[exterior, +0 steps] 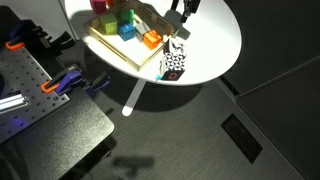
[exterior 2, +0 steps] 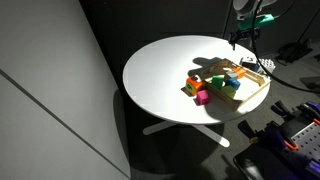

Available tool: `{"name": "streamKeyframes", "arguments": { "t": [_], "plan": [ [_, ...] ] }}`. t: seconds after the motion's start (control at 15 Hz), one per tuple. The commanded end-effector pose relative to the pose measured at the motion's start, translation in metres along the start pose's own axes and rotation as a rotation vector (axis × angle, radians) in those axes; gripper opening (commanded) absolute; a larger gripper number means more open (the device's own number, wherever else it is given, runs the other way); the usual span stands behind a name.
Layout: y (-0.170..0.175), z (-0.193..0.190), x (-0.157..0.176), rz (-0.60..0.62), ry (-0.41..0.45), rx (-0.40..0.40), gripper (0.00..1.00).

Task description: Move the soft cube from the tray to the table

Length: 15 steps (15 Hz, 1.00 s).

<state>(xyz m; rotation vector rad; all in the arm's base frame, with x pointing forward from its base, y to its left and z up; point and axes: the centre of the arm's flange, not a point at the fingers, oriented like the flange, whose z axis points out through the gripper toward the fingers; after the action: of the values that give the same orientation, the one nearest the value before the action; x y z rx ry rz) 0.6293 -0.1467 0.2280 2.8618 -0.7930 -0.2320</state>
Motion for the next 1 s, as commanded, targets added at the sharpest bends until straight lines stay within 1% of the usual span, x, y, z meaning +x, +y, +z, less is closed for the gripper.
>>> {"name": "streamKeyframes", "arguments": {
  "t": [0.0,0.33,0.47,0.73,0.93],
  "plan": [
    [-0.007,-0.017,-0.023,-0.132,-0.038,0.001,1.0],
    [-0.024,-0.023,-0.044,-0.268,-0.116,-0.075,1.0],
    [-0.028,-0.027,-0.054,-0.301,-0.133,-0.104,1.0],
    [-0.033,-0.035,-0.077,-0.323,-0.116,-0.146,1.0],
    [-0.032,-0.041,-0.1,-0.325,-0.087,-0.148,1.0]
  ]
}}
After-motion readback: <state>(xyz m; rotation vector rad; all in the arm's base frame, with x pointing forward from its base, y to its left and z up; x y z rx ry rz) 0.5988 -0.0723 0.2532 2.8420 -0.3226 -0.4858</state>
